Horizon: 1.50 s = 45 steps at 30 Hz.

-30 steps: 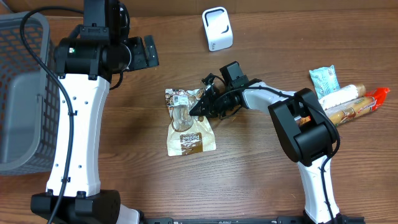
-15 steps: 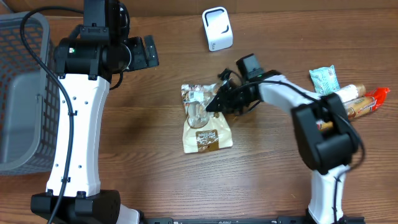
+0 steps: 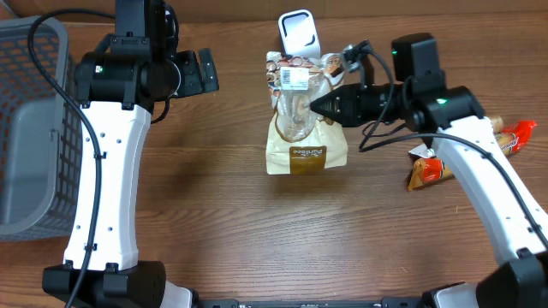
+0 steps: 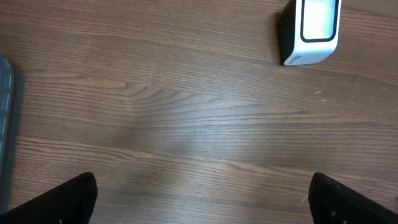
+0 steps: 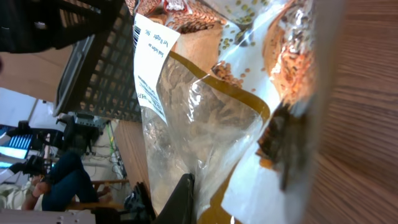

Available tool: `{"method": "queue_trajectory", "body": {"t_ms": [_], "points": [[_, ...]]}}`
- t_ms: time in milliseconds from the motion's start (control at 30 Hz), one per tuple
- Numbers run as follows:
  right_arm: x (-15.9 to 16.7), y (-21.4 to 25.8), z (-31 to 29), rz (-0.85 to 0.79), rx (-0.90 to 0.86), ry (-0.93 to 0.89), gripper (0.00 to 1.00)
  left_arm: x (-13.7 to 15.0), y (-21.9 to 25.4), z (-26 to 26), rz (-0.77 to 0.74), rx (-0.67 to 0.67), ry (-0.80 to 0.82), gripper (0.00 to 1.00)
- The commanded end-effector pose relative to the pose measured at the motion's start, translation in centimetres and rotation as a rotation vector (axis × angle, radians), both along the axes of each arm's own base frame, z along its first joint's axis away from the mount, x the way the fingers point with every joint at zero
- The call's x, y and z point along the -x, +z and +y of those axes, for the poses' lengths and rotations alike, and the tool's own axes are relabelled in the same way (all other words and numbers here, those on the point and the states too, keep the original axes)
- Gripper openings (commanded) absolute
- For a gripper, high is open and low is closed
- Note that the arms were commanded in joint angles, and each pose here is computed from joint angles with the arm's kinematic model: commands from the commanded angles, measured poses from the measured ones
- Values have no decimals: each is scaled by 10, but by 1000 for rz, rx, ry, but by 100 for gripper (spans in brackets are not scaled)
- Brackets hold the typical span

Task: Scan the item barcode
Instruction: 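Lift the snack bag with the right gripper toward the white scanner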

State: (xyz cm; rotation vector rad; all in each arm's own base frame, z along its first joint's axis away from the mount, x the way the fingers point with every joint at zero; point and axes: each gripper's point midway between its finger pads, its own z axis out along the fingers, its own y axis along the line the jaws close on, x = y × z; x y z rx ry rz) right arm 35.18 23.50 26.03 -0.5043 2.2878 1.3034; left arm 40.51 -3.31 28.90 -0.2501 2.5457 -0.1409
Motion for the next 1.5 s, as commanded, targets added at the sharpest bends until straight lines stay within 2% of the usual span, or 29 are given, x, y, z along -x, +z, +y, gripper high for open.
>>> {"method": "queue_trajectory", "body": {"t_ms": [0, 133, 233, 533, 700, 767, 867, 1033, 1300, 1467], "points": [[8, 19, -7, -48, 14, -21, 4, 1, 0, 0, -2, -21, -14, 100], [12, 22, -14, -8, 44, -67, 4, 1, 0, 0, -2, -21, -14, 100], [2, 28, -27, -15, 129, -156, 4, 1, 0, 0, -2, -21, -14, 100], [-85, 103, -106, -320, 545, -727, 4, 1, 0, 0, -2, -21, -14, 100], [-141, 102, -119, -491, 770, -883, 4, 1, 0, 0, -2, -21, -14, 100], [-168, 94, -112, -592, 858, -868, 4, 1, 0, 0, -2, -21, -14, 100], [-205, 68, -95, -766, 1072, -720, 4, 1, 0, 0, -2, -21, -14, 100], [-243, 22, -75, -885, 1227, -572, 4, 1, 0, 0, -2, -21, -14, 100], [-262, -42, -51, -987, 1464, -256, 4, 1, 0, 0, -2, -21, -14, 100], [-269, -60, -48, -990, 1539, -281, 4, 1, 0, 0, -2, -21, -14, 100]]}}
